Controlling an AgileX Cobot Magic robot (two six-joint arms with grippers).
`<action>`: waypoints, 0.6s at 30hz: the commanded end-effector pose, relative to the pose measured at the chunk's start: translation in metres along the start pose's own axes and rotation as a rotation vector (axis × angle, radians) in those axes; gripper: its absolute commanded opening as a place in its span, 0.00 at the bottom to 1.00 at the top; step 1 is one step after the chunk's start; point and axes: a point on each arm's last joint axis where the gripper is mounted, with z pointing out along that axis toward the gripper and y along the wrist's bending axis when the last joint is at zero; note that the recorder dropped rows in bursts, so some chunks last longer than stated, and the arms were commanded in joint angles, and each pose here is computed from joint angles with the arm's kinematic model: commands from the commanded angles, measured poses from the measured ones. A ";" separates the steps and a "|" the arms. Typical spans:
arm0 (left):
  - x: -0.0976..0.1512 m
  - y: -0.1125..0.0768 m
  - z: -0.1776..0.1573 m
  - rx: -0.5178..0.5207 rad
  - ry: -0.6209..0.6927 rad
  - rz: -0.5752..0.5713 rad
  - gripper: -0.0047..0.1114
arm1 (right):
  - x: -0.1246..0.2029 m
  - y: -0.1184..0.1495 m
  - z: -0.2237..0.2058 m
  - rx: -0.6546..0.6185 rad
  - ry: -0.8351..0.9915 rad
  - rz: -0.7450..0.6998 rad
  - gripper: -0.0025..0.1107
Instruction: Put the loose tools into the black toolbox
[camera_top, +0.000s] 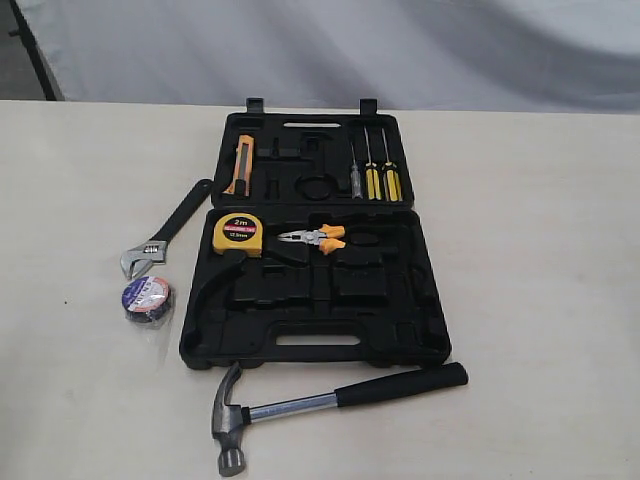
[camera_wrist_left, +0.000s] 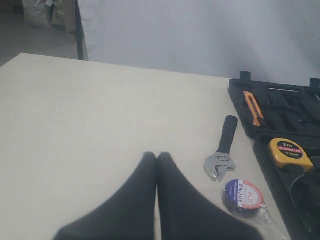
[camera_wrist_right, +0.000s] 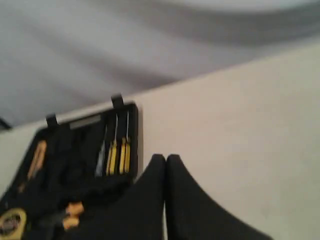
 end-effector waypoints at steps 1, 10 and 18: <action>0.002 0.000 -0.001 0.014 -0.007 -0.022 0.05 | 0.018 0.034 0.066 -0.091 0.334 -0.162 0.02; 0.002 0.000 -0.001 0.014 -0.007 -0.022 0.05 | 0.092 0.203 0.145 -0.443 0.656 -0.707 0.02; 0.002 0.000 -0.001 0.014 -0.007 -0.022 0.05 | 0.161 0.315 0.189 -0.559 0.889 -0.875 0.14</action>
